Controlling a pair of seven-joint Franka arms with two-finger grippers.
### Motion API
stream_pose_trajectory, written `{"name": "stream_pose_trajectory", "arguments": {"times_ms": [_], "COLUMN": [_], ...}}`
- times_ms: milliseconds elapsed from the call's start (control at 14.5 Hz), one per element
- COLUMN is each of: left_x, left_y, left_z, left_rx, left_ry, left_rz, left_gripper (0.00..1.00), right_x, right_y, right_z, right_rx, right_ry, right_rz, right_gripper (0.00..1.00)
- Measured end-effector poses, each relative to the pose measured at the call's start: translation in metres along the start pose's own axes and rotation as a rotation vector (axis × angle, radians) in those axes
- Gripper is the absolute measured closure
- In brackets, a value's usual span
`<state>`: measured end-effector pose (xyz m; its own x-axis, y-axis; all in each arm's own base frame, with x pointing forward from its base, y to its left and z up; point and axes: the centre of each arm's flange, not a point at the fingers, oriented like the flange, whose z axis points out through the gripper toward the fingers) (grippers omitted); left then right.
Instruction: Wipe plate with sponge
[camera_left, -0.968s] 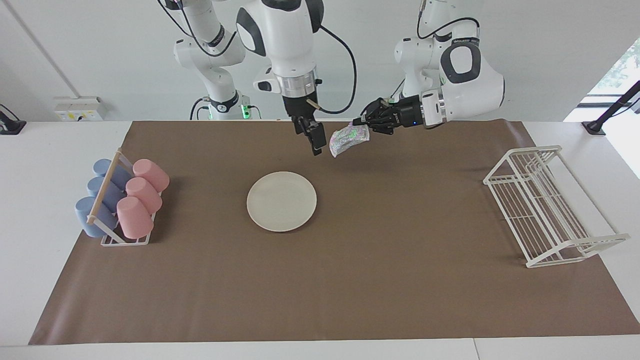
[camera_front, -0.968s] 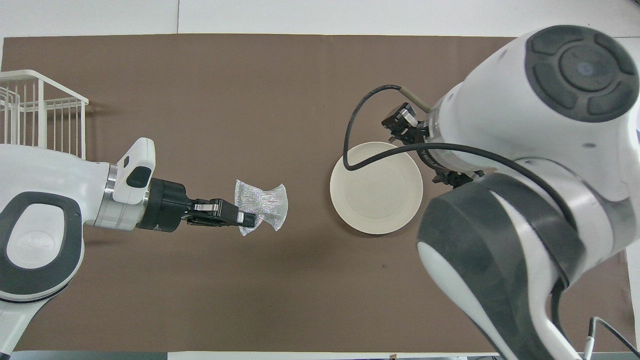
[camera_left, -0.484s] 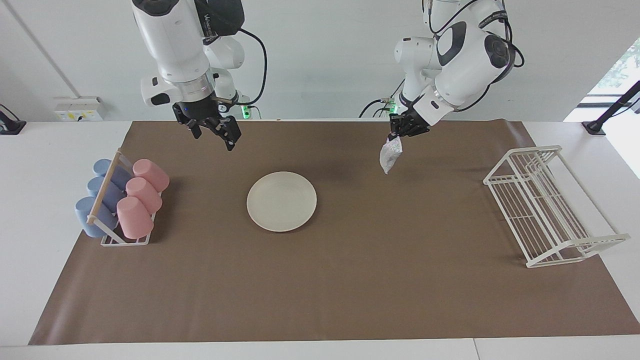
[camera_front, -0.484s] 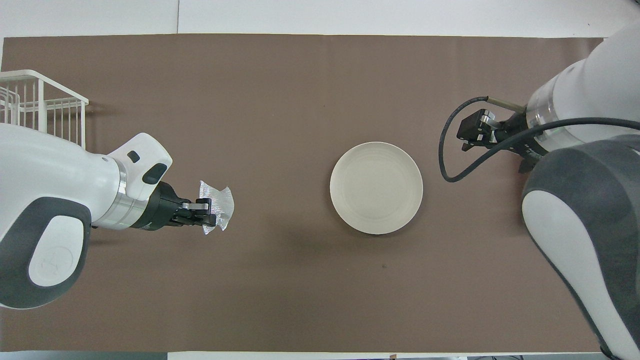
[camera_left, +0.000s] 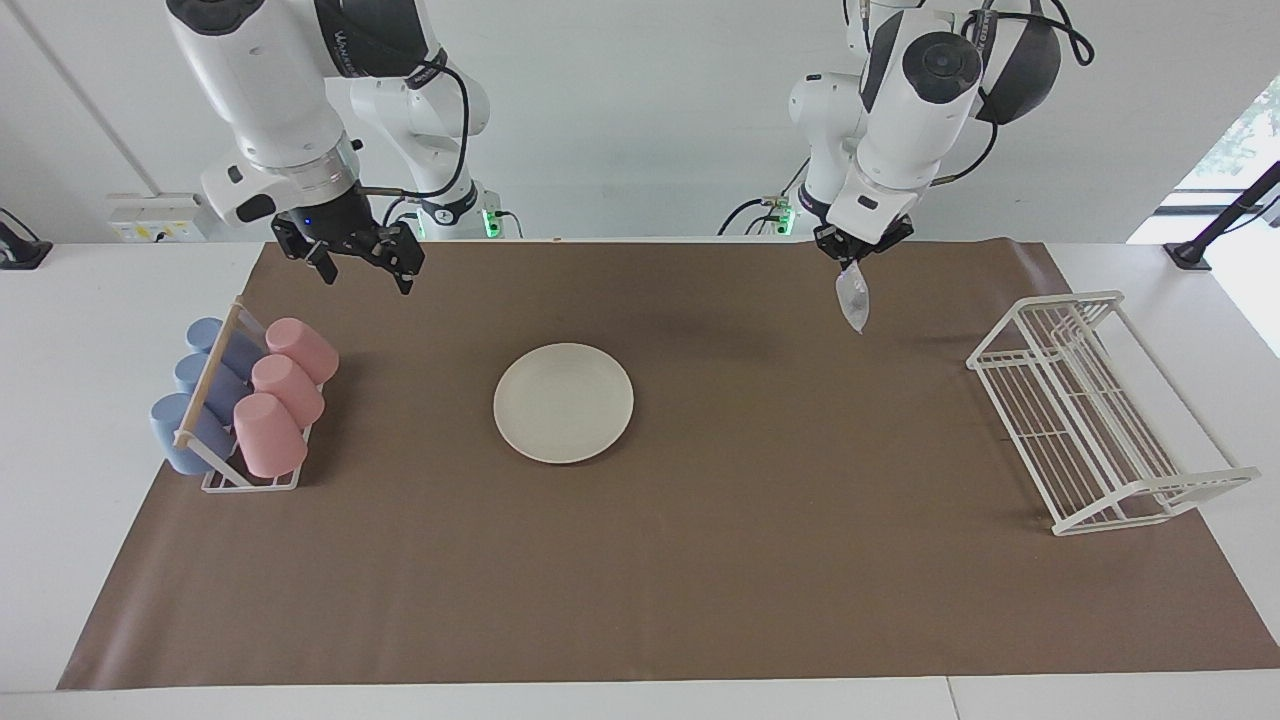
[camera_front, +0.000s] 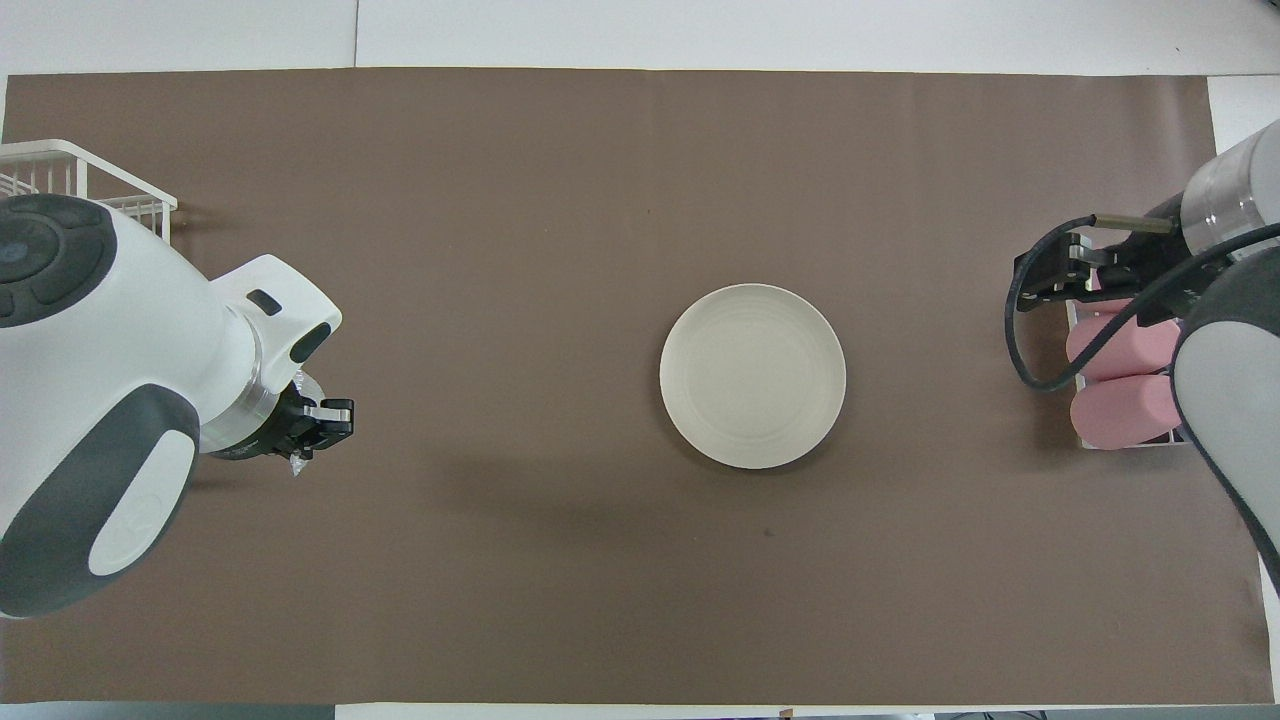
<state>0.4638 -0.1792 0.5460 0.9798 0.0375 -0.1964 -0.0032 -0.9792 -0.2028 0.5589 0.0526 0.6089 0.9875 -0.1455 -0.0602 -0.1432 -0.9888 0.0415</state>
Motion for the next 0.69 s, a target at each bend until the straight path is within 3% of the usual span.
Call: {"name": "stream_pose_trajectory", "arguments": {"times_ms": [277,692], "left_x": [0.005,0.046], "left_y": [-0.001,0.000], "left_z": [0.008,0.029], "left_rx": [0.276,0.770], "left_ry": [-0.018,-0.001], "left_rz": [-0.032,-0.069], "left_gripper": [0.94,0.94], "right_x": [0.006,-0.004], "right_y": [0.030,0.027], "right_z": [0.001,-0.010], "right_rx": [-0.005,-0.005], "right_ry": [-0.004,-0.001], "right_rz": [-0.116,-0.163], "right_gripper": [0.00,0.00]}}
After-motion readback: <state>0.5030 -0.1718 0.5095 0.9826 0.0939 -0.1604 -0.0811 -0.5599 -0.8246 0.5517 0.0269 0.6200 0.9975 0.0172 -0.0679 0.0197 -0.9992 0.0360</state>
